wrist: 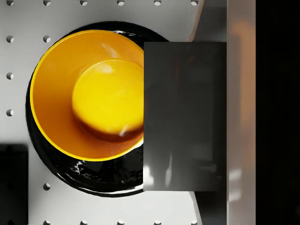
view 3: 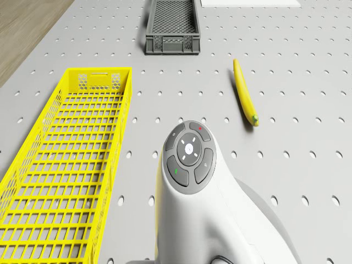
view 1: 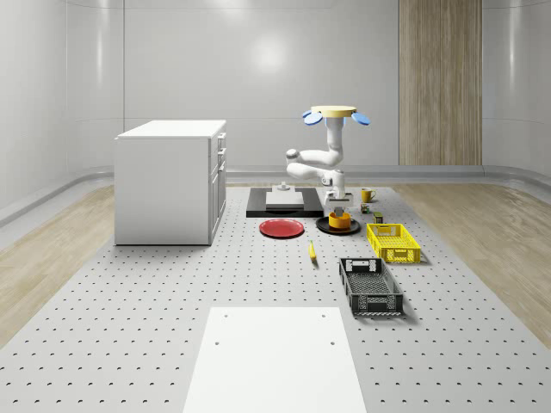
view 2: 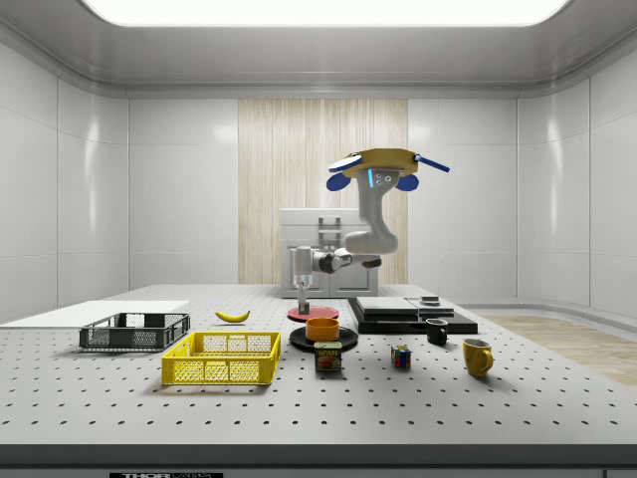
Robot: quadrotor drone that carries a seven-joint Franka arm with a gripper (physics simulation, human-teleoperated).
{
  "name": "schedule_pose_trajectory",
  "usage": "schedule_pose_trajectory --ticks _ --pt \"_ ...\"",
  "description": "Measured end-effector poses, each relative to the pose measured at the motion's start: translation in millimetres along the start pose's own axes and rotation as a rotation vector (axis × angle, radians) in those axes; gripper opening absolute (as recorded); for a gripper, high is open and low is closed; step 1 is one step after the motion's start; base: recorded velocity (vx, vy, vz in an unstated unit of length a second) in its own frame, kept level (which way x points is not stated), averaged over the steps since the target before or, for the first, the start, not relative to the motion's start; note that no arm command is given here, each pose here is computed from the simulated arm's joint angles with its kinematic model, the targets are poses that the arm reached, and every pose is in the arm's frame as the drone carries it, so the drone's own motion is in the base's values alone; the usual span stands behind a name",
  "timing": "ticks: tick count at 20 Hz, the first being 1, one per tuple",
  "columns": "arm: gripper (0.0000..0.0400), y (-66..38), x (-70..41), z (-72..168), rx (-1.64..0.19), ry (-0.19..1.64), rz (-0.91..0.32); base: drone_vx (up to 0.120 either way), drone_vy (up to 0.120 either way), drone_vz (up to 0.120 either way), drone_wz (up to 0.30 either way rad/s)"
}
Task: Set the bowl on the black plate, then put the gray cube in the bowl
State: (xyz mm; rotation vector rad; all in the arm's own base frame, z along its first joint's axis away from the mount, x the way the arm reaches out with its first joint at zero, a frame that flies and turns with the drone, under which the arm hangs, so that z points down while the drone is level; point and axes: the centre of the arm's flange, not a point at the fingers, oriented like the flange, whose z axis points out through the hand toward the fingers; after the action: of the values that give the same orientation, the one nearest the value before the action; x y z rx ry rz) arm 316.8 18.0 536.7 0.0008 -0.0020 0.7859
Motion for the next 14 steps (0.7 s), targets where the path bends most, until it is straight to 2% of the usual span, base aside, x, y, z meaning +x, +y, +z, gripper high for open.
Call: schedule_pose_trajectory --ticks 2,6,11,13,14 --pt "0.0251 0.0 0.0 0.0 0.000 0.000 0.000 -0.120 0.100 0.000 0.000" --pt "0.0251 0.0 0.0 0.0 0.000 0.000 0.000 -0.120 0.000 0.000 0.000" --pt "0.0251 0.0 0.0 0.0 0.000 0.000 0.000 -0.120 0.000 -0.112 0.000" --pt "0.0251 0.0 0.0 0.0 0.000 0.000 0.000 -0.120 0.000 -0.040 0.000" --pt "0.0251 0.0 0.0 0.0 0.000 0.000 0.000 0.000 0.000 0.000 0.000"
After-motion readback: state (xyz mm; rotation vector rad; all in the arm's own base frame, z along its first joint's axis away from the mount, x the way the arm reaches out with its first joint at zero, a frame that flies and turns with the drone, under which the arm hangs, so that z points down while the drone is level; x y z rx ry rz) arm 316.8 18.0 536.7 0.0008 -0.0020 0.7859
